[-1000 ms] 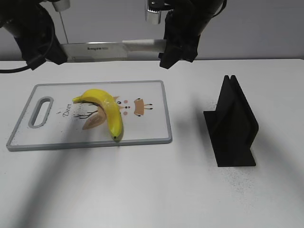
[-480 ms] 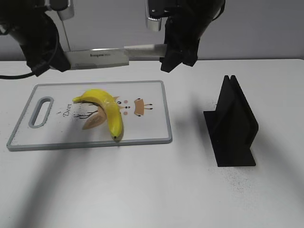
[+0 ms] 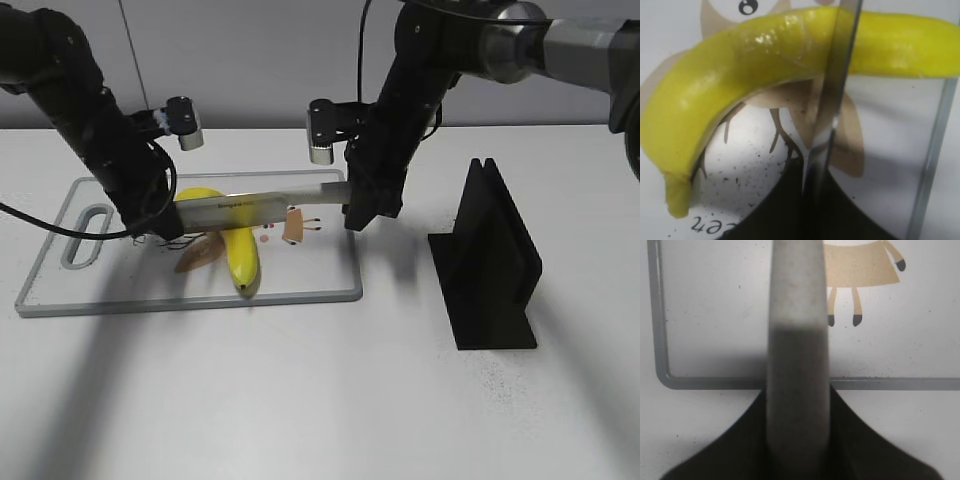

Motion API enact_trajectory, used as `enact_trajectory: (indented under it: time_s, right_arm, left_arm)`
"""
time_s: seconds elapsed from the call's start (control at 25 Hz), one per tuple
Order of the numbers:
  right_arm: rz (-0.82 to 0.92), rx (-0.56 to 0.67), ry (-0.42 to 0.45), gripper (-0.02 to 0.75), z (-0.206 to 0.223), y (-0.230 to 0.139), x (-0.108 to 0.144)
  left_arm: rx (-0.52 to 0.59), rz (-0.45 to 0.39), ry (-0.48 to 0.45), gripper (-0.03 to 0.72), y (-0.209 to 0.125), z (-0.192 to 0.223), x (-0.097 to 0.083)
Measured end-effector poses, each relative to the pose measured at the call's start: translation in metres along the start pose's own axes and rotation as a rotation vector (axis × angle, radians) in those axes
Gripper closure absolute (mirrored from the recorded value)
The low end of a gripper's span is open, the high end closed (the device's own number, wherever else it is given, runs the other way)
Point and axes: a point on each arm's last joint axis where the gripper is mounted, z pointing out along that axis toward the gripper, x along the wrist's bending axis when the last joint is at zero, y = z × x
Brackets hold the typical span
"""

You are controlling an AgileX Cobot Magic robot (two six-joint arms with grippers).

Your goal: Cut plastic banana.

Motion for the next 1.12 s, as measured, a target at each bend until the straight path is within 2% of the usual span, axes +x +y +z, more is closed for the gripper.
enact_trajectory:
  time_s: [0.32, 0.52, 0.76, 1.12]
  right_arm:
    - [0.000, 0.016, 0.009, 0.538, -0.023, 0.009, 0.004]
    - [-0.041, -0.026, -0.081, 0.537, -0.065, 0.026, 0.002]
    - [-0.058, -0.054, -0.113, 0.535, -0.088, 0.035, 0.008]
    - [-0.068, -0.063, -0.135, 0.535, -0.101, 0.039, 0.011]
  left_arm:
    - [-0.004, 0.028, 0.042, 0.686, 0.009, -0.025, -0.009]
    - [-0.034, 0.076, 0.146, 0.690, 0.023, -0.073, -0.021]
    - [-0.042, 0.116, 0.205, 0.693, 0.031, -0.109, -0.035]
    - [-0.050, 0.122, 0.219, 0.695, 0.033, -0.117, -0.039]
